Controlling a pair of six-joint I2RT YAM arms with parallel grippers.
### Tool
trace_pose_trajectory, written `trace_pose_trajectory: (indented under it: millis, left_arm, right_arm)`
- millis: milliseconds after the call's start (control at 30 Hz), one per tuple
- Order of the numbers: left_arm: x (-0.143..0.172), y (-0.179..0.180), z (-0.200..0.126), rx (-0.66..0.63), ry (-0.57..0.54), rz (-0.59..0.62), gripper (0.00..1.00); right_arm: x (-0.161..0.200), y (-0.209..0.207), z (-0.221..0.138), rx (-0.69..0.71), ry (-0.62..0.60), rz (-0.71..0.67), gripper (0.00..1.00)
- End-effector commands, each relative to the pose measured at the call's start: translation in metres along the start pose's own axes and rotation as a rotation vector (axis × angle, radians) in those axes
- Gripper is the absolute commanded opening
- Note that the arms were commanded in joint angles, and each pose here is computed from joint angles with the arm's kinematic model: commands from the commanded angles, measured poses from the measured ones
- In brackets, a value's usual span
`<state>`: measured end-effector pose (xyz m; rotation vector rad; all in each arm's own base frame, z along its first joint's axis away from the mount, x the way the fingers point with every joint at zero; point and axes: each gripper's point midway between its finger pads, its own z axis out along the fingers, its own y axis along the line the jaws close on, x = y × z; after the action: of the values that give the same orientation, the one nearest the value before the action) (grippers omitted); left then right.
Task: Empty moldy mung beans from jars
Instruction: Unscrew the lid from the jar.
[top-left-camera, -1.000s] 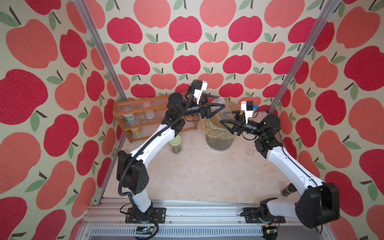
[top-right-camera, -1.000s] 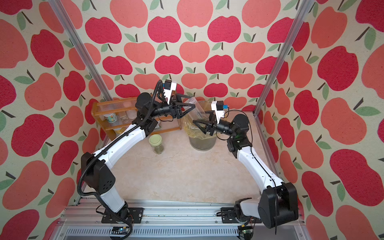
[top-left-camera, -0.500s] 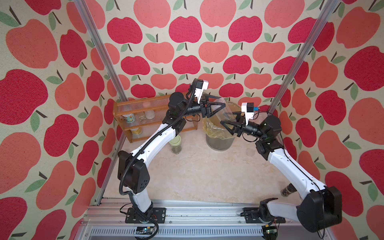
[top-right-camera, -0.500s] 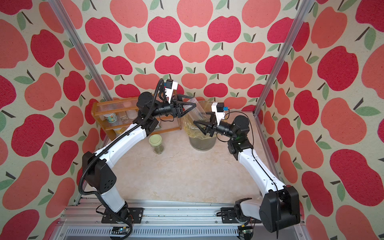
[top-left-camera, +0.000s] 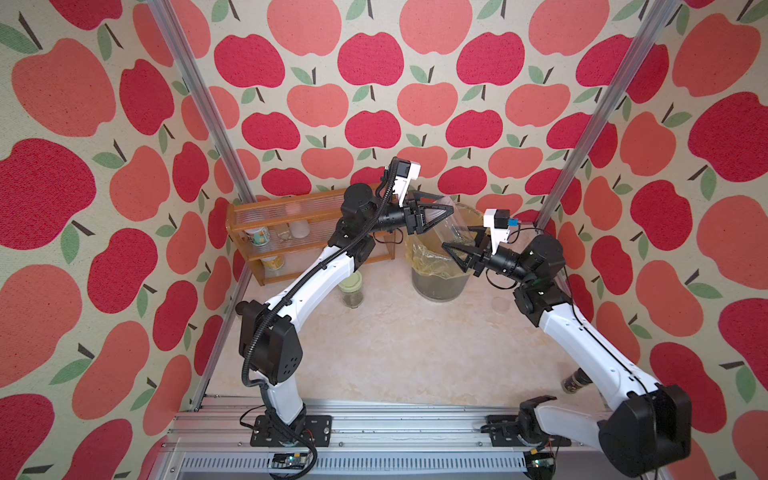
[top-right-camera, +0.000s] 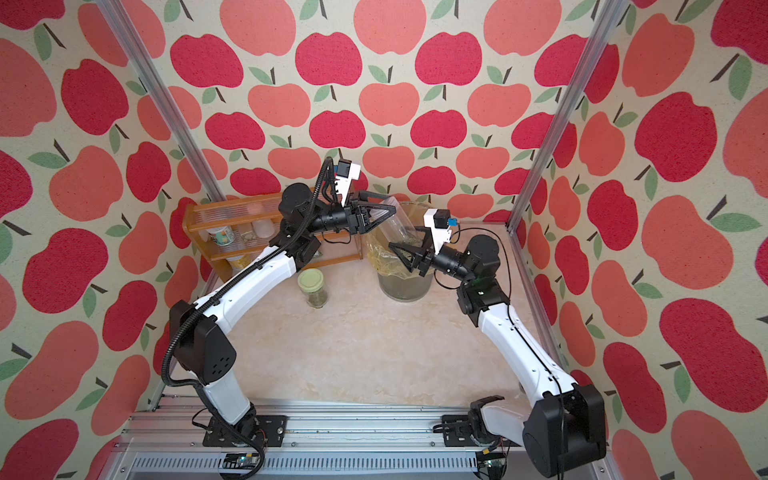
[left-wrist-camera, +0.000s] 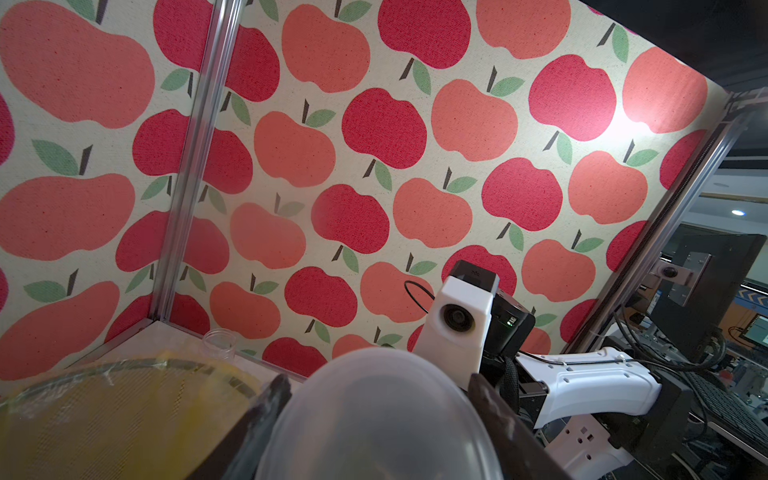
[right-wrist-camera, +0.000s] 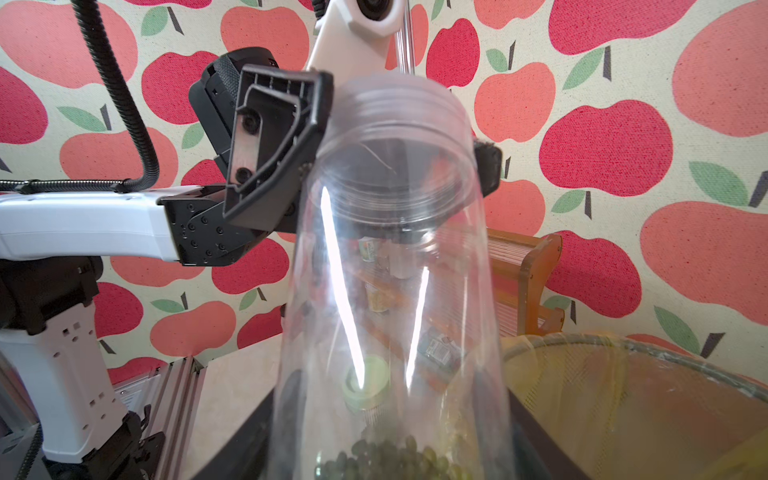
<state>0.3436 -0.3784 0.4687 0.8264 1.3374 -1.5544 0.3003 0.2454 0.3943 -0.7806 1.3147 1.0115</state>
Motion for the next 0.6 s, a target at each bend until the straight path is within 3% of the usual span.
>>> trace_pose_trajectory:
  millis: [0, 233, 567]
  left_arm:
    - [-0.012, -0.002, 0.003, -0.035, -0.030, -0.021, 0.63]
    - [-0.009, 0.022, 0.005, -0.197, -0.020, -0.110, 0.63]
    - [0.001, 0.063, 0.003, -0.381, -0.028, -0.246, 0.64]
  right_arm:
    - [0.001, -0.016, -0.004, 0.141, 0.007, -0.071, 0.42]
    - [0.003, -0.023, -0.001, 0.256, 0.058, -0.183, 0.41]
    - [-0.014, -0.042, -0.005, 0.404, 0.010, -0.223, 0.40]
